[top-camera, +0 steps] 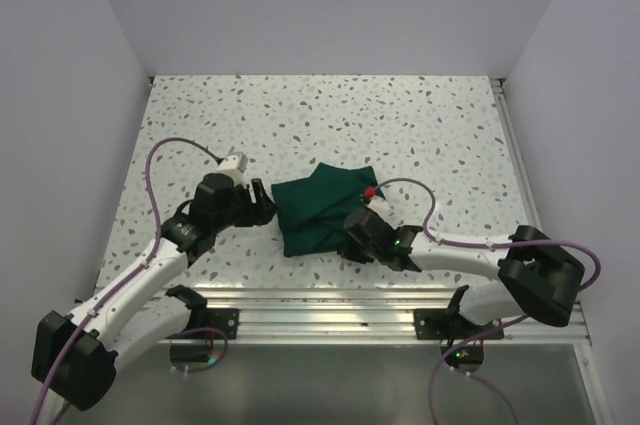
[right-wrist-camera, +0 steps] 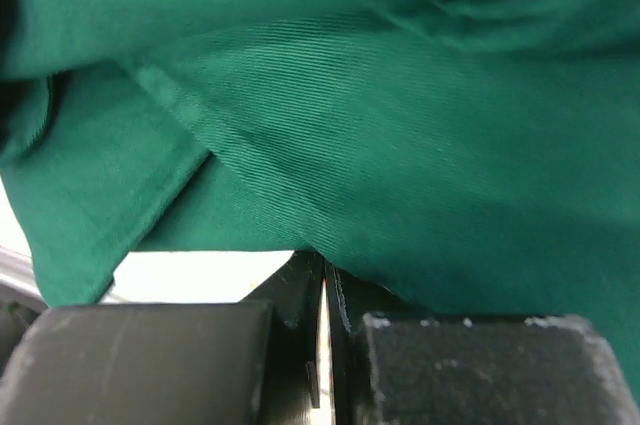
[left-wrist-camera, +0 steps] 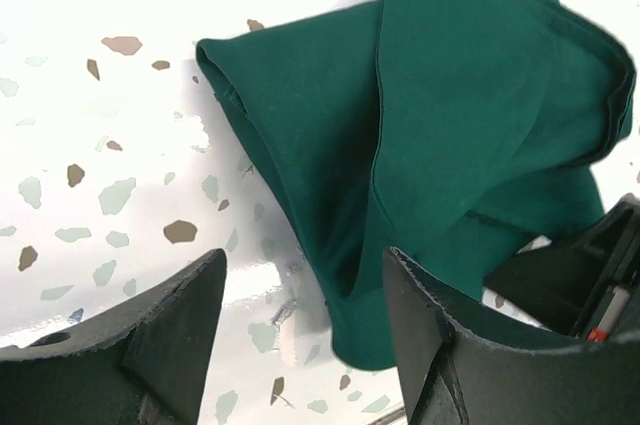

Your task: Prepare the surgical pack

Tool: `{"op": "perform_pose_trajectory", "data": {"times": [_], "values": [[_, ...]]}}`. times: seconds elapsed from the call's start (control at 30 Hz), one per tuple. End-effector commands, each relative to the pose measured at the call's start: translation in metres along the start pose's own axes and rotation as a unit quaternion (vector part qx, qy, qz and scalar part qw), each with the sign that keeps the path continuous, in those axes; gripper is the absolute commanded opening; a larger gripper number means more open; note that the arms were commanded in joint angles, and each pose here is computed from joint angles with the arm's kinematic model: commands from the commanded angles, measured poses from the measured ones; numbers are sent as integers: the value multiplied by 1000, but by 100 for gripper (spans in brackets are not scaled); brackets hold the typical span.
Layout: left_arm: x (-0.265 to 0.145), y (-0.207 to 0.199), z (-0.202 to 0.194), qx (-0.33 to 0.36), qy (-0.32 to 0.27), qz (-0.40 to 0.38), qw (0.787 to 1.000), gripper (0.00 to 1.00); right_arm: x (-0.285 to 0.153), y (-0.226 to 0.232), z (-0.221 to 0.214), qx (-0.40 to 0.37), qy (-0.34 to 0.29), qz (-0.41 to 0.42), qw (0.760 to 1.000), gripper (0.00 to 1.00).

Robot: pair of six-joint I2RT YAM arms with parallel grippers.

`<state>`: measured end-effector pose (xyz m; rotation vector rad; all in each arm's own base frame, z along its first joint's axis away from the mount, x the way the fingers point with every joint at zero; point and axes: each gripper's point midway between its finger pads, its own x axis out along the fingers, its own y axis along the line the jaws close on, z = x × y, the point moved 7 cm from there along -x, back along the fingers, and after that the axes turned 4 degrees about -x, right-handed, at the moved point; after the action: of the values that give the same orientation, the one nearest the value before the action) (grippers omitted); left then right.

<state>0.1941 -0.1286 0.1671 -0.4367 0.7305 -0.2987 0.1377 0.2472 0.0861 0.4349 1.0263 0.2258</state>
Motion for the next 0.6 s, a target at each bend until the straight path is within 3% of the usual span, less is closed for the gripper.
{"op": "perform_pose_trajectory", "data": {"times": [0.0,0.2,0.57], "values": [[5,1,11,16,-20,2,1000,67,8,8,34,14,-43,22,999,0],[14,6,20,14,-28,22,999,67,27,30,57,-15,-44,22,999,0],[16,23,51,-6,-60,31,998,67,68,41,117,3,-56,40,998,0]]}}
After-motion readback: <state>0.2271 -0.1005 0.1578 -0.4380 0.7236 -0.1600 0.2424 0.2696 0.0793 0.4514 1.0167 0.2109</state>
